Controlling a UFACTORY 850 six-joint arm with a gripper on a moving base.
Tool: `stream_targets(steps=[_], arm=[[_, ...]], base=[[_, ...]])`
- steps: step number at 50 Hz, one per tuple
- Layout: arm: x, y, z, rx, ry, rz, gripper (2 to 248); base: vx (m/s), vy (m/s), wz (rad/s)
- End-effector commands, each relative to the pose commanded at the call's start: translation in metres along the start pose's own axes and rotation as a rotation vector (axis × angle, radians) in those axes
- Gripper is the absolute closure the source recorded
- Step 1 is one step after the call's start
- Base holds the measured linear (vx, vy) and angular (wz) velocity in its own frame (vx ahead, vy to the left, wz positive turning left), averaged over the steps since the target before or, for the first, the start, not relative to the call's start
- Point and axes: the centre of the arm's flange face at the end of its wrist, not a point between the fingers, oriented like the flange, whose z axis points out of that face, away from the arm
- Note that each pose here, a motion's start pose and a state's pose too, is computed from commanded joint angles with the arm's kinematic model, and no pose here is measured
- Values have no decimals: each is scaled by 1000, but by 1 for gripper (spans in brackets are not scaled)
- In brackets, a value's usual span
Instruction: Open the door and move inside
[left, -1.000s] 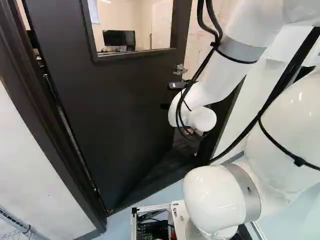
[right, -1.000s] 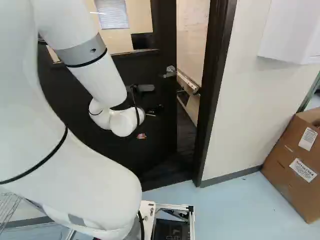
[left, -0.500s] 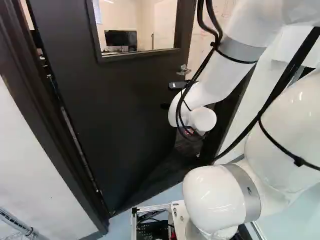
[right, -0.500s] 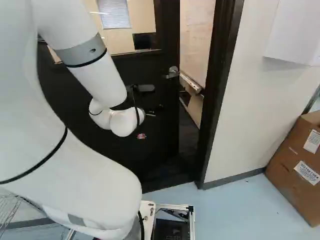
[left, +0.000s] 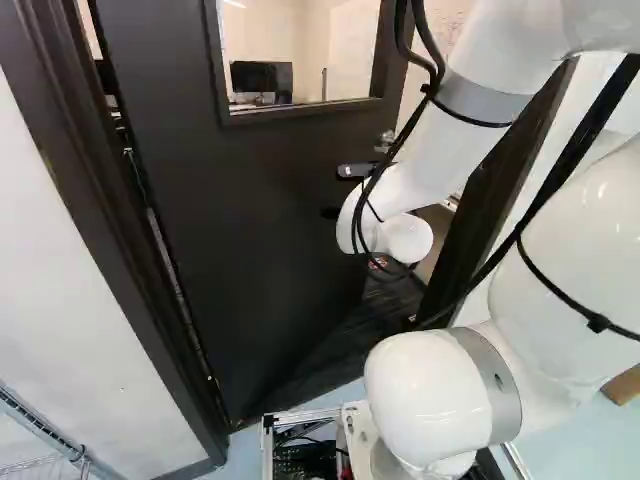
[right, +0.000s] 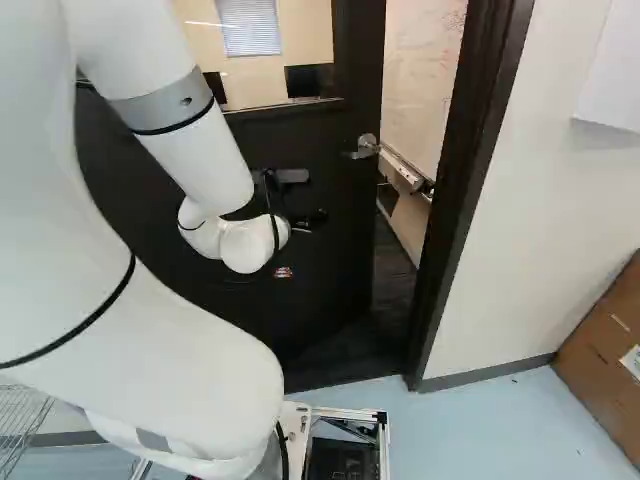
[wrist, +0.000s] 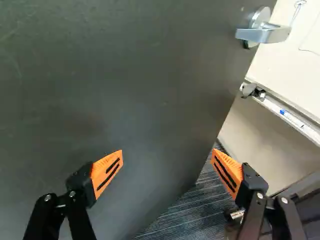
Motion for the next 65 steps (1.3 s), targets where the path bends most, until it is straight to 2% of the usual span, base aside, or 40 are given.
stream_targets(steps=[42, 65], arm=[[0, 0, 1, -3, 0, 3, 3], [6, -4, 14, -22, -3, 32, 3]], base=[[13, 8, 7], [0, 0, 0]])
